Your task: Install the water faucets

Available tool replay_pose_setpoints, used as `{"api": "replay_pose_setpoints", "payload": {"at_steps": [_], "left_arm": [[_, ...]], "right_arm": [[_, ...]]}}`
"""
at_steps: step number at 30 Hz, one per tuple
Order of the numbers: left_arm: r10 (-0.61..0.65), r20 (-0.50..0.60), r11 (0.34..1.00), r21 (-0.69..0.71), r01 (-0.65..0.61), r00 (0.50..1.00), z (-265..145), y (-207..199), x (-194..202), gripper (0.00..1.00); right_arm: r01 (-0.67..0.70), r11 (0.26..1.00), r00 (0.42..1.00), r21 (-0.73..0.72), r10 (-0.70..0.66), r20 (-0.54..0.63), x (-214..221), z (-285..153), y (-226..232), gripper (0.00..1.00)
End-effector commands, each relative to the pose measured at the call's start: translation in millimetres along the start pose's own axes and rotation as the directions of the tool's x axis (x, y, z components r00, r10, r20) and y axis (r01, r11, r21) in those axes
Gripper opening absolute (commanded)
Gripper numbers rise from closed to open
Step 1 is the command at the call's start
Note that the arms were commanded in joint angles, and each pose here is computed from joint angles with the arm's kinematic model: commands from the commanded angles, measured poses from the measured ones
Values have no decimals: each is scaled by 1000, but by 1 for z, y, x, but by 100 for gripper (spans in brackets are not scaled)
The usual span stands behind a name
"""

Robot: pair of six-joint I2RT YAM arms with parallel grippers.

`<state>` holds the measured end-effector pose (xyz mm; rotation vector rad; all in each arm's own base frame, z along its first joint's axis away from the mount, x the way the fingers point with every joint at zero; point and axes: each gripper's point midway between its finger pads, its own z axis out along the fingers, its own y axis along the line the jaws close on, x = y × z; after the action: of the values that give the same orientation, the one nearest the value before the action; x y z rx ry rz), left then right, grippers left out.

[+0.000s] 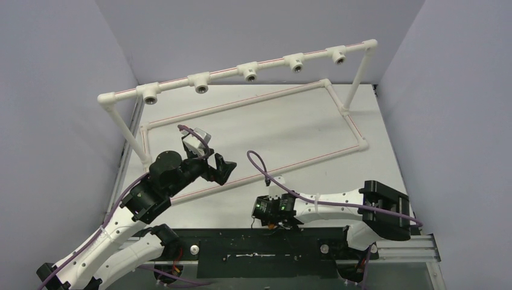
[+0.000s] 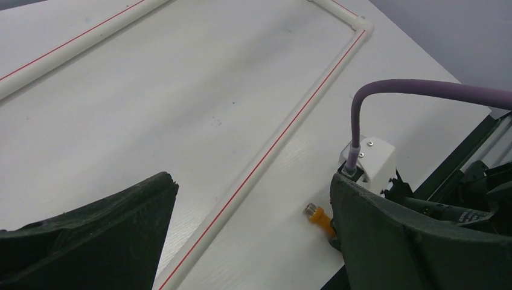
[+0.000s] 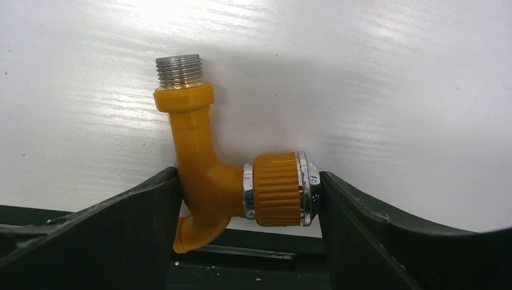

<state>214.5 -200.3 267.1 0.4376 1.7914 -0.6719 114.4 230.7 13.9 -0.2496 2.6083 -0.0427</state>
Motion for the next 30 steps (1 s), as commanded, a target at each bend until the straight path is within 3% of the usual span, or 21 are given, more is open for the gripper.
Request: {"api": "replay_pose_setpoints", "payload": {"at_steps": [1,8,14,22,30], "left_arm": [[-49,5,998,-51,49,999,0,7,2,97],[-136,-79,975,-187,119,988,6,27,29,97],[-207,-199,973,-146,180,958,16,14,57,97],[-350,-348,926,10,376,870,13,-25,81,97],[-439,-383,798,248,549,813,0,-58,63,92]], "right_arm": [[23,1000,997,-20,-21,80,-12,-5,-5,0],[94,981,962,-168,-47,268,-52,-34,5,0],[275,916,870,-291,-108,481,-90,-68,25,0],[564,759,648,-326,-162,744,-115,-113,45,0],[753,613,443,-238,-206,872,-120,-144,57,0]]}}
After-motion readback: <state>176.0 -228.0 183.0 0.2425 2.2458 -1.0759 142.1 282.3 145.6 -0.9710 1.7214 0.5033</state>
